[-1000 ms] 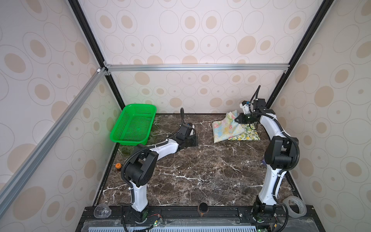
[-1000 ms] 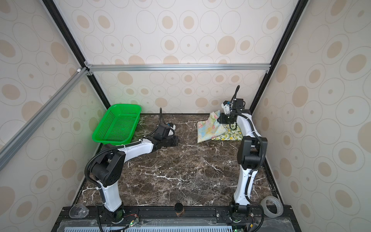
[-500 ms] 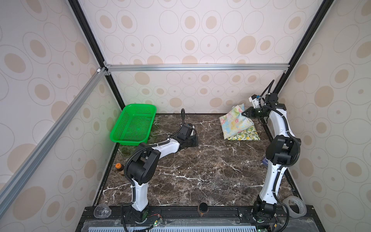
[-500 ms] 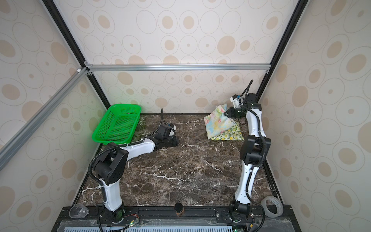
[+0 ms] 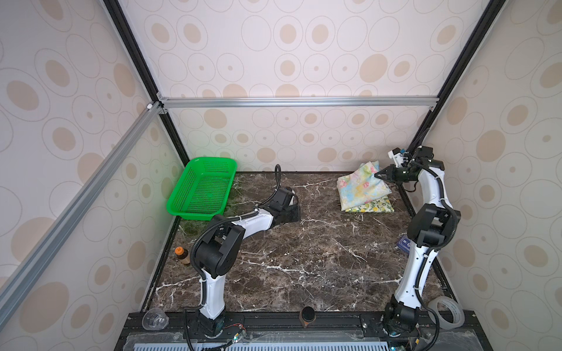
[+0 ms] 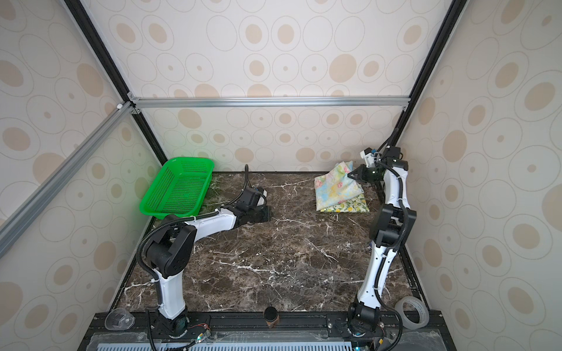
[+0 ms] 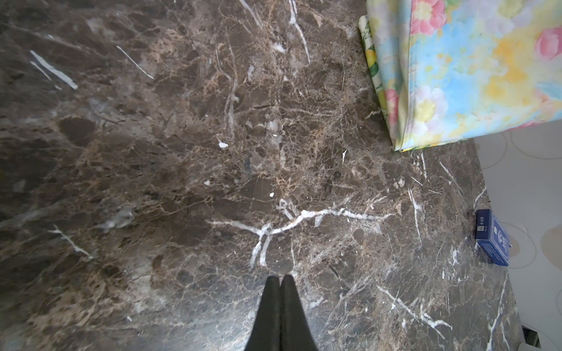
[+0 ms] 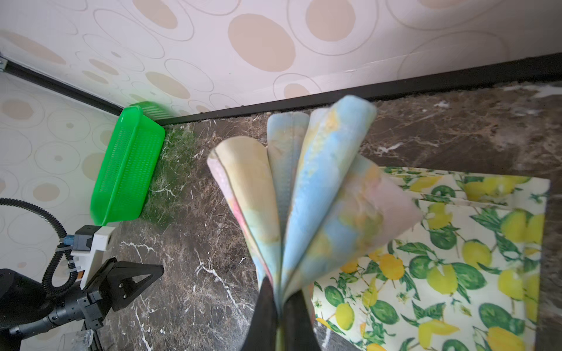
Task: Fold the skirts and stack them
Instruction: 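Carry the folded floral skirt with the right gripper onto the lemon-print skirt, then open the right gripper to release the floral skirt on the stack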
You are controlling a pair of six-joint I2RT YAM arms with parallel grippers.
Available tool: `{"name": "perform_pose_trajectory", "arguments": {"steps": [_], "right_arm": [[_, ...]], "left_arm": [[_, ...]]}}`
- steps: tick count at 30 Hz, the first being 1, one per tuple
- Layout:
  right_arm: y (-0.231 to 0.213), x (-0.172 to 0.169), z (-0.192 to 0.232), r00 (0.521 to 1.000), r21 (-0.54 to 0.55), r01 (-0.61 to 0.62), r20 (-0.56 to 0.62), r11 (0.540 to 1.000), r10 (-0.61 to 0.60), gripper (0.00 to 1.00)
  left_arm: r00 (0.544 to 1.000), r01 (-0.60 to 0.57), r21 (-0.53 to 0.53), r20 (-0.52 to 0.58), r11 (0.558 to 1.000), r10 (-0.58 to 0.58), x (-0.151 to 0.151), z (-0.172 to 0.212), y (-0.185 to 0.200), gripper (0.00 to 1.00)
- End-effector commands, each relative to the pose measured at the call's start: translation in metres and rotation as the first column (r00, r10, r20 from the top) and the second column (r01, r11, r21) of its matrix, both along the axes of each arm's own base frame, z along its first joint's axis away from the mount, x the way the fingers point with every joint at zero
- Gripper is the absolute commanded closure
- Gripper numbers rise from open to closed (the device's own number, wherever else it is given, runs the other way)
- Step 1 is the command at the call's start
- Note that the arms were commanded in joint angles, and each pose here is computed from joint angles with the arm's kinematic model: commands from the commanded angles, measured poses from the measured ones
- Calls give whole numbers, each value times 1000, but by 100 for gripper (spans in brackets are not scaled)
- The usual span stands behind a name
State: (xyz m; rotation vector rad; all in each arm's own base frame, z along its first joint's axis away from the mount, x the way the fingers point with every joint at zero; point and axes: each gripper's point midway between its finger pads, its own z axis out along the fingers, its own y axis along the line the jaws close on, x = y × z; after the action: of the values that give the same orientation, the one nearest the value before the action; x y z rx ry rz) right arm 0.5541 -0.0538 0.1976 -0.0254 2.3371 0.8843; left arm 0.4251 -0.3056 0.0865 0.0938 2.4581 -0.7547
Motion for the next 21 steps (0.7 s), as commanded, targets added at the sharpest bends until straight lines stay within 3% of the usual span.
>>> {"name": "perform_pose_trajectory", "arguments": {"steps": [1,6,17,18,20,21], "right_arm": [[-7,2,2,1000,49,-7,18,999,6,100],[-28,6,-29,998,48,46,-44,998,-44,100],[-67,22,-92,969,-128,191,-131,973,-207,99],[-68,23,-96,967,-137,196,-136,971,-215,96],[-76,25,-102,958,-166,227,-142,960,-251,68],[-79,26,-104,954,-176,238,-140,955,-264,60]], "left_arm": [[1000,-11,-11,2,1000,11,10,11,-2,100],[1000,-17,-13,10,1000,17,13,17,-3,100],[999,-46,-32,20,998,46,9,27,3,100],[999,-48,-30,20,998,48,8,27,4,100],[998,-53,-26,25,998,54,7,28,6,100],[998,-56,-28,28,998,57,6,29,7,100]]}}
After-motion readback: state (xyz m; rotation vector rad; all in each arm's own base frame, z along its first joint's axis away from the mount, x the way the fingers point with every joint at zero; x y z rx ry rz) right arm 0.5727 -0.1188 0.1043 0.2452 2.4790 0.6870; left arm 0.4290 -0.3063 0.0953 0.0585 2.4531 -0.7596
